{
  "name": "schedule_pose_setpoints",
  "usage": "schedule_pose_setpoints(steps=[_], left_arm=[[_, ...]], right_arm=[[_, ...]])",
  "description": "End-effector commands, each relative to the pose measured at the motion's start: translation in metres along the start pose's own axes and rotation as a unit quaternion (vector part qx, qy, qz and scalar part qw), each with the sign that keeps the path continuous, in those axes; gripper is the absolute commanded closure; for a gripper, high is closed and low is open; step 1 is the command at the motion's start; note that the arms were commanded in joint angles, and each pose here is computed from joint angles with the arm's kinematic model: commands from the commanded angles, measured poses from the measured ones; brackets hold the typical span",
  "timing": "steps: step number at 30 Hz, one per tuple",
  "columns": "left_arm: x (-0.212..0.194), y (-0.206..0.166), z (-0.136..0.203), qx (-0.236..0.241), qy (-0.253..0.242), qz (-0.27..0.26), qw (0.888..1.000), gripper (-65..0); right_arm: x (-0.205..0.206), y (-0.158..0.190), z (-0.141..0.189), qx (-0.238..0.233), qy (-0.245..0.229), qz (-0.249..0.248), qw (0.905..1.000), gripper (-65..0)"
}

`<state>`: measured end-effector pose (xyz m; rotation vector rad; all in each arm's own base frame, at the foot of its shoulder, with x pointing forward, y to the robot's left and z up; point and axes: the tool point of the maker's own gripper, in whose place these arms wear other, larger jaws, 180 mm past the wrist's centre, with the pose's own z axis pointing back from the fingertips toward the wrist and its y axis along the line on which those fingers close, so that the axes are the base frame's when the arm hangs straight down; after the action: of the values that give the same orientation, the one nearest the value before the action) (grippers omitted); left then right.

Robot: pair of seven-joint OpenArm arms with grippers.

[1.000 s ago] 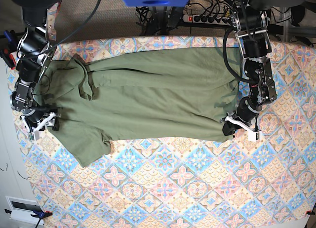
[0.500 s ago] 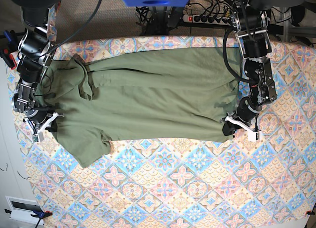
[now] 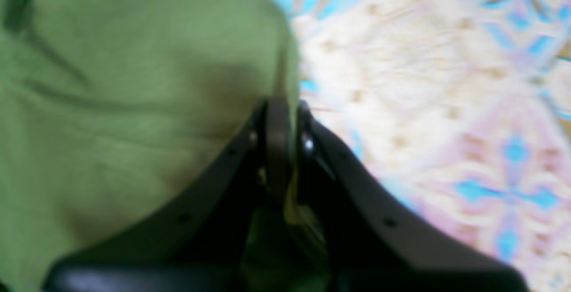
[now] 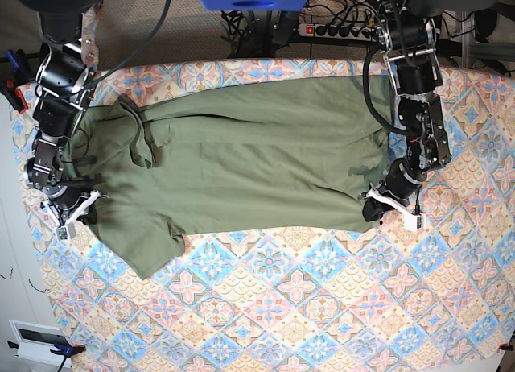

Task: Layout the t-shirt on the table in an organized manner, then fold the t-shirt properly
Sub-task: 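Hold both hem corners with both grippers and lift the hem, then fold the hem over toward the collar edge with both grippers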

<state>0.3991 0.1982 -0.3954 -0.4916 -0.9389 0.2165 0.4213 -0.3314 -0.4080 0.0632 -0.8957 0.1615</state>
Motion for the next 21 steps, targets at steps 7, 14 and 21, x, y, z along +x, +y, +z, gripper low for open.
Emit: schedule_pose_setpoints(steps=[7,14,21], left_arm=[[0.028,-0.004,0.002,-0.01,-0.034,-0.01,0.999,0.0],[0.034,-0.018,0.008,-0.034,-0.044,-0.039,0.998,0.0],[0.03,-0.032,0.042,-0.04,-0.06,-0.095,0.993,0.0]], right_arm=[[0.03,-0.016,0.029,-0.029,-0.063,0.044,0.9966,-0.3],[0.043,-0.005,0.053,-0.024,-0.108,0.047,0.9927,-0.3],[0.043,0.006,0.07,-0.008,-0.124,0.032,0.9917,-0.3]])
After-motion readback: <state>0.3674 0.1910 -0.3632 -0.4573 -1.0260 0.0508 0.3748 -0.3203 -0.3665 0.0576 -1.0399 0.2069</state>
